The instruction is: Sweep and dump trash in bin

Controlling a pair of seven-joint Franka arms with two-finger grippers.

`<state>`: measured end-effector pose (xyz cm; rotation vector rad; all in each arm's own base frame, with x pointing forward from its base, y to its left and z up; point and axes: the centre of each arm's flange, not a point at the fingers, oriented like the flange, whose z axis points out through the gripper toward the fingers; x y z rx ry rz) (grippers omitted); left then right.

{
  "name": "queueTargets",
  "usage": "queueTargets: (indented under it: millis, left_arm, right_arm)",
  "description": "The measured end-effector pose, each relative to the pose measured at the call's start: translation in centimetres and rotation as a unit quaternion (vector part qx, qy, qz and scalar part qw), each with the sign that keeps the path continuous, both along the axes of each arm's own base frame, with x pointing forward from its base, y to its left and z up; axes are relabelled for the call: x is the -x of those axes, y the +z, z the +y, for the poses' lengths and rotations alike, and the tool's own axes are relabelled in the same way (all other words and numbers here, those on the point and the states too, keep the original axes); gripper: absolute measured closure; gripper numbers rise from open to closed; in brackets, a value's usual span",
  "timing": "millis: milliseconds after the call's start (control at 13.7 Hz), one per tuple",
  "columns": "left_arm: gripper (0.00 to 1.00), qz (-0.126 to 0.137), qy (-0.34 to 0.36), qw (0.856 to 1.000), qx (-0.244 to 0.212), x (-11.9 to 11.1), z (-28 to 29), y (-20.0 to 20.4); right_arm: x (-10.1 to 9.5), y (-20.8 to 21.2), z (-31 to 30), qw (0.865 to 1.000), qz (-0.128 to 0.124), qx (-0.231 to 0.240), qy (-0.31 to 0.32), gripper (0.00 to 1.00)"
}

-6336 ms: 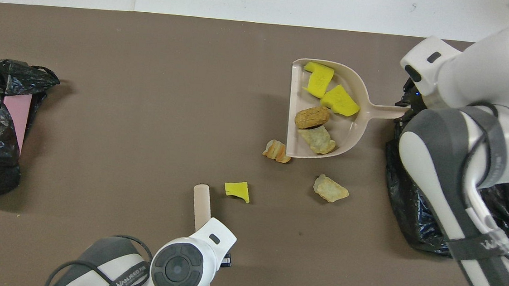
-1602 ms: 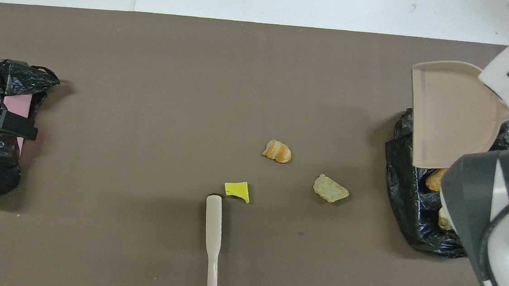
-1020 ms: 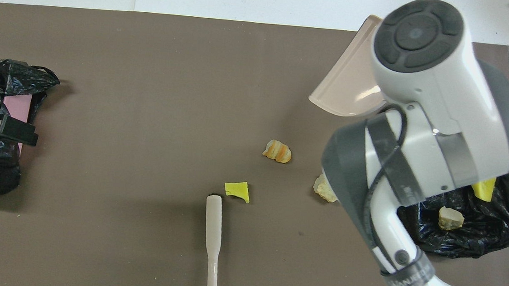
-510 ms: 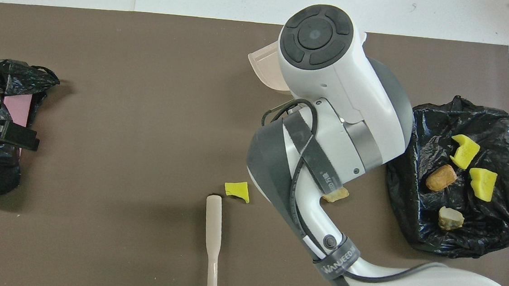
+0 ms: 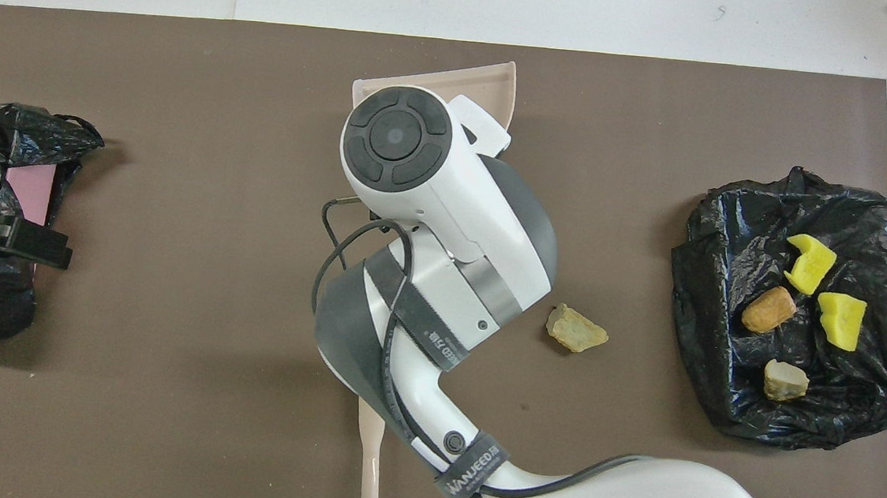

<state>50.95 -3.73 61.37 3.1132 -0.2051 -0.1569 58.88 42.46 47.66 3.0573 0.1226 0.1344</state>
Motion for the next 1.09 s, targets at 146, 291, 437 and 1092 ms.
queueTargets:
  millis: [146, 291, 437, 1092]
  left_arm:
    - [0.00, 0.004, -0.004, 1.000, -0.001, 0.1, -0.4, -0.5]
    - [0.00, 0.006, -0.005, 1.000, -0.001, 0.1, -0.6, -1.0]
    - [0.00, 0.006, -0.005, 1.000, -0.001, 0.0, -0.6, -1.3]
    - [0.00, 0.001, -0.007, 1.000, 0.000, -0.1, -0.7, -1.5]
  right_arm:
    - [0.8, -2.5, 2.9, 1.000, -0.004, -0.014, -0.015, 0.67]
    - [1.3, -4.8, 4.8, 0.999, 0.011, -0.038, -0.025, 0.67]
    - [1.1, -5.7, 4.9, 0.998, 0.024, -0.050, -0.031, 0.67]
    - [1.8, -10.0, 5.3, 0.996, 0.039, -0.065, -0.038, 0.67]
